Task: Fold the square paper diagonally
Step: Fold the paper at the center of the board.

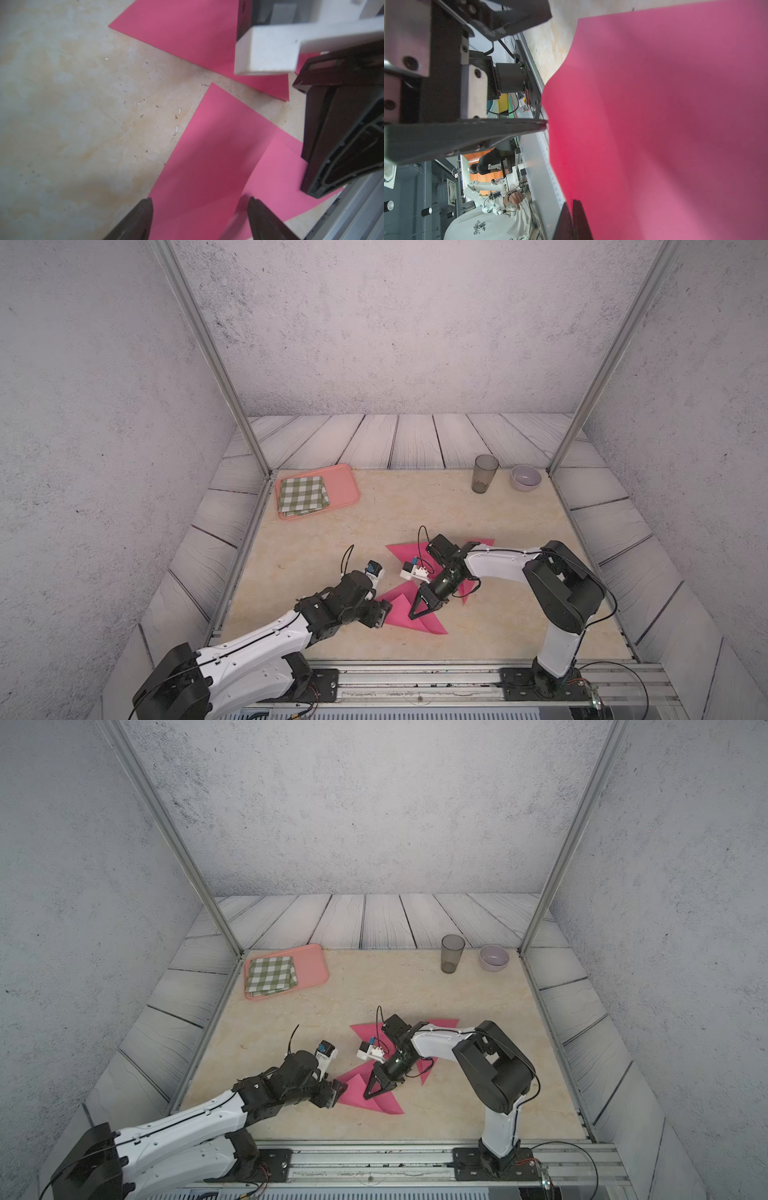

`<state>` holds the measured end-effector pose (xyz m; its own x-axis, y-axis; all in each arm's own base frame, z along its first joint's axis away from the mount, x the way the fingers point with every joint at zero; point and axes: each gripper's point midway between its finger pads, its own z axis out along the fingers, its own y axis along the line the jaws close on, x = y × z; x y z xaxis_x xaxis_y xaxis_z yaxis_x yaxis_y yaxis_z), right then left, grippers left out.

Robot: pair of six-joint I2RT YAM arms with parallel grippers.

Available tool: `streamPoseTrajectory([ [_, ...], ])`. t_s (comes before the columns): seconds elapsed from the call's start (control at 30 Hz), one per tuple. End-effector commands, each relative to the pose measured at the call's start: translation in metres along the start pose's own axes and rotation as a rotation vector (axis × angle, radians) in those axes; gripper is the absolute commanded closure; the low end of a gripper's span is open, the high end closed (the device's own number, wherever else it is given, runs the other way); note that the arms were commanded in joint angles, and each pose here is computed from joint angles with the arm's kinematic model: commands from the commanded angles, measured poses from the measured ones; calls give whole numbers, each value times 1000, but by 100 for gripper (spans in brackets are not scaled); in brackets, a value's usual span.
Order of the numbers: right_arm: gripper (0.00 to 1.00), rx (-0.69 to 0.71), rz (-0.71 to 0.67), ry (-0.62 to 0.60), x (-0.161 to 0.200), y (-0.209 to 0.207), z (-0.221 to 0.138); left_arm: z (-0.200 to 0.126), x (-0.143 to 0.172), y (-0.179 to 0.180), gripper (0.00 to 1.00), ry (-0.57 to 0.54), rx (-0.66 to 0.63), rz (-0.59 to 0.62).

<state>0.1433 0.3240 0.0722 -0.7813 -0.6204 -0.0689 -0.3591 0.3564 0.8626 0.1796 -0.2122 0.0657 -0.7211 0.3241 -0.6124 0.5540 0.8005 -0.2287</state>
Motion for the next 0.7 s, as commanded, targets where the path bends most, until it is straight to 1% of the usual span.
streamPoseTrajectory([
  [0.0, 96, 2, -3, 11, -3, -3, 0, 3, -12, -14, 24, -1, 61, 41],
  [0.13, 96, 0, -12, 6, -4, -1, -1, 13, -11, -21, 31, 41, 89, 58],
  [0.27, 96, 0, -15, 6, -3, -1, -1, 18, -14, -25, 37, 54, 103, 61],
  [0.47, 96, 5, -13, 7, -4, -4, 1, 8, -16, -34, 39, 24, 160, 75],
  [0.53, 96, 11, -17, 5, -4, -4, 0, 5, -14, -35, 41, 24, 169, 83],
  [0.67, 96, 23, -24, 8, -4, -5, -1, 1, -10, -40, 41, 36, 204, 79],
])
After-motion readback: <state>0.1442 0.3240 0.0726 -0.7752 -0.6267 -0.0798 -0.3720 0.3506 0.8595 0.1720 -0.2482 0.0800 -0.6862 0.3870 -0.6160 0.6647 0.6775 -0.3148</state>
